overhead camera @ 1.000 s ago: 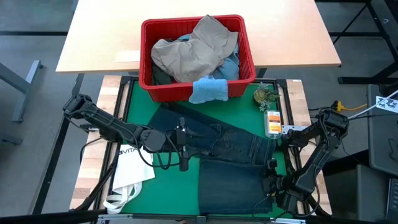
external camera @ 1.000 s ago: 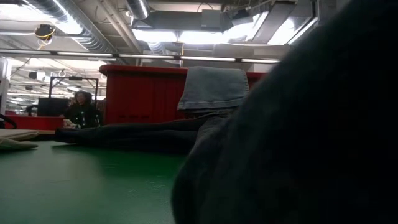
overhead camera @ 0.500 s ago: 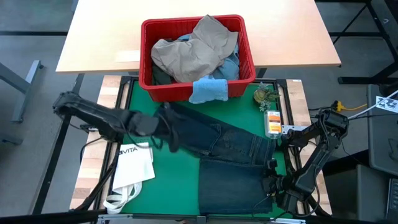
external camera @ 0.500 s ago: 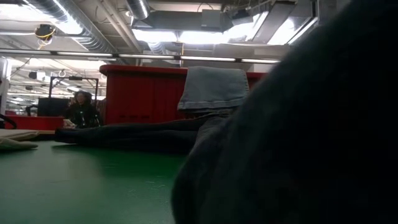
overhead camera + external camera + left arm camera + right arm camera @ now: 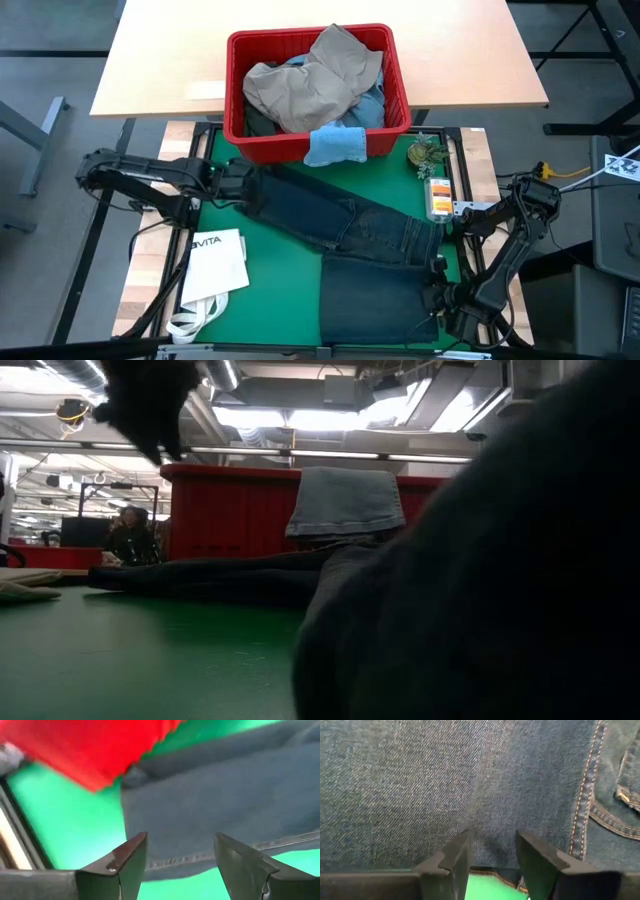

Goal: Fold Laundry from Bin
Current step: Fold the dark blue pants

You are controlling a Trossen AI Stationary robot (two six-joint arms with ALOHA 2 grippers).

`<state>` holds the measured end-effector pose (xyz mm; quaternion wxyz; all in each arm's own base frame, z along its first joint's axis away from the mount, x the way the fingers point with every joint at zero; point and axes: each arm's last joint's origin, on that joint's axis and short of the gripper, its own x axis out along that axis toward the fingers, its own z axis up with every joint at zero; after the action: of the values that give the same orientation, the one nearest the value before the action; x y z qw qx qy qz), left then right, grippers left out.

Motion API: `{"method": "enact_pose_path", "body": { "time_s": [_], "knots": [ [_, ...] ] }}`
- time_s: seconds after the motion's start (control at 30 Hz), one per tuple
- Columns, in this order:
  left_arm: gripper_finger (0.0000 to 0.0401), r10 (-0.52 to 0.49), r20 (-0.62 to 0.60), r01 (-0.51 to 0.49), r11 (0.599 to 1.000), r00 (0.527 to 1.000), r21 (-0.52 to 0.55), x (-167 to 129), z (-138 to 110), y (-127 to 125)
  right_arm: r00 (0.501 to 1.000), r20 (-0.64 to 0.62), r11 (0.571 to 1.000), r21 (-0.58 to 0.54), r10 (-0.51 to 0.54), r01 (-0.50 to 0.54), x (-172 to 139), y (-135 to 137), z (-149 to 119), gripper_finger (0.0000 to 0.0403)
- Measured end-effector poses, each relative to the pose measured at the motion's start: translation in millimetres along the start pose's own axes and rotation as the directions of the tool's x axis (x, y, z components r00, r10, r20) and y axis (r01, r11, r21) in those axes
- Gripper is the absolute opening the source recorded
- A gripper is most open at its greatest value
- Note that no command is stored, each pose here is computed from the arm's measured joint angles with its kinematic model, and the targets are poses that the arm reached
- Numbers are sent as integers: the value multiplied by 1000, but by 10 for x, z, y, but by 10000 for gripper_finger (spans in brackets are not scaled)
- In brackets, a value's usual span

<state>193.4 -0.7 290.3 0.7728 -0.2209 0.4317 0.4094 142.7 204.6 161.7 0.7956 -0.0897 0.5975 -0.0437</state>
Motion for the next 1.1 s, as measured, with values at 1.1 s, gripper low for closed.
{"method": "enact_pose_path", "body": {
  "time_s": [1.1],
  "knots": [
    [208, -38, -243, -59, 924, 969, -377, 1515, -695, 704, 976, 217, 981, -177, -34, 74, -738, 91, 457, 154]
  ]
}}
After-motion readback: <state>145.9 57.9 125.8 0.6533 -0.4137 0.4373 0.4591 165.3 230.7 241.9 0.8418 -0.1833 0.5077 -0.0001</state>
